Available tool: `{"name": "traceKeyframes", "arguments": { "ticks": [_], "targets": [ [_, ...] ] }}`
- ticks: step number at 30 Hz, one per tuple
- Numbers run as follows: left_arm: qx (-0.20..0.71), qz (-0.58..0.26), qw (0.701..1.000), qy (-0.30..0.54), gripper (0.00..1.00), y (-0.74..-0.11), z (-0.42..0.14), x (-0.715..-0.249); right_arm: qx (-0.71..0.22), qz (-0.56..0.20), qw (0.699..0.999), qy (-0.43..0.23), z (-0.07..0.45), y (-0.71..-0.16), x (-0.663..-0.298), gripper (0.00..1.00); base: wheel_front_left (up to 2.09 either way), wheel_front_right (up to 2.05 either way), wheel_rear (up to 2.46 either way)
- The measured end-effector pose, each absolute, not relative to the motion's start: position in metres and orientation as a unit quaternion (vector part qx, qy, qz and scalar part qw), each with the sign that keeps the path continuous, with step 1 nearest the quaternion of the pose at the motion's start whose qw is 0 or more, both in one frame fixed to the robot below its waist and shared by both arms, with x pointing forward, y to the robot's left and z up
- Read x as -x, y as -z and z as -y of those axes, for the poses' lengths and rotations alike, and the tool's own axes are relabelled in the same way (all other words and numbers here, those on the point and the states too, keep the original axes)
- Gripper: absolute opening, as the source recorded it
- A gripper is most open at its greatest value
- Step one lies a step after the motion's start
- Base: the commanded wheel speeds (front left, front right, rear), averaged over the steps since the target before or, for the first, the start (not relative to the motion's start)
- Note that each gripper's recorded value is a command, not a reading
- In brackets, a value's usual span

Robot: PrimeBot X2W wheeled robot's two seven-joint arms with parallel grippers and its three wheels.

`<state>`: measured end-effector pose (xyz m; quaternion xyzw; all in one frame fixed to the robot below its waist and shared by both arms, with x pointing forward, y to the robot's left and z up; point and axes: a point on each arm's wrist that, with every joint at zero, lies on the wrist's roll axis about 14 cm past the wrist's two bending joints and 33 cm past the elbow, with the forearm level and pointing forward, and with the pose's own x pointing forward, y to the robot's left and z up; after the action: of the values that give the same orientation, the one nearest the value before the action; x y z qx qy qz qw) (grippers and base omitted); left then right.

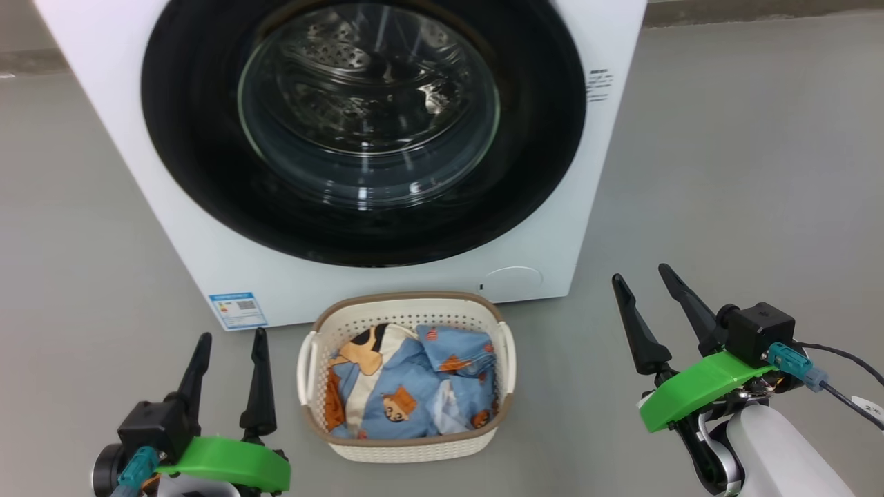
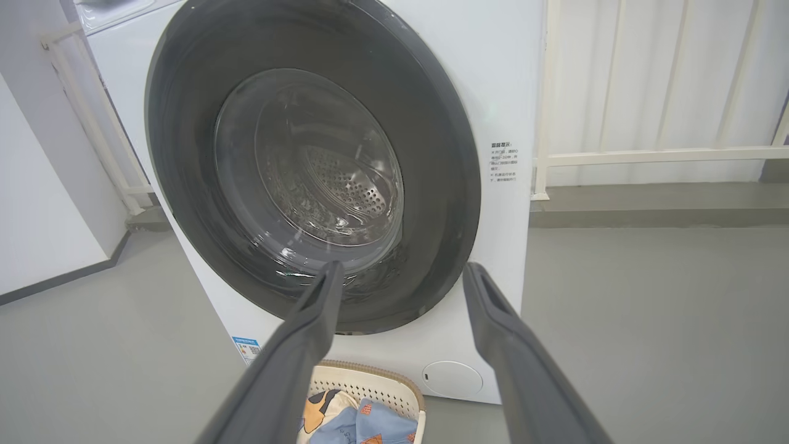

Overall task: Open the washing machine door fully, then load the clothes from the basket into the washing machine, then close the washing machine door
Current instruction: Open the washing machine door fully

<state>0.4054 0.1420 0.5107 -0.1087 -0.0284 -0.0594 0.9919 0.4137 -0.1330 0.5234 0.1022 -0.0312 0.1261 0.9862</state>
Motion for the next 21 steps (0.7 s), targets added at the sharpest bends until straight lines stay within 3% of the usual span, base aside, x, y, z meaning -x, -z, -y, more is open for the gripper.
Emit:
{"name": "traceKeyframes", "arguments": {
  "ticks": [11, 21],
  "targets": [
    [0.119, 0.032, 0.991, 0.058, 1.00, -0.5133, -0.1423, -0.4054, -0.101, 0.033, 0.987, -0.124, 0.1352, -0.5248, -0.4133, 1.00, 1.08, 1.08, -2.16],
    [0.121, 0.034, 0.990, 0.057, 1.00, -0.5148, -0.1439, -0.4050, -0.102, 0.035, 0.986, -0.124, 0.1350, -0.5263, -0.4133, 1.00, 0.37, 0.37, -0.74]
  ]
}}
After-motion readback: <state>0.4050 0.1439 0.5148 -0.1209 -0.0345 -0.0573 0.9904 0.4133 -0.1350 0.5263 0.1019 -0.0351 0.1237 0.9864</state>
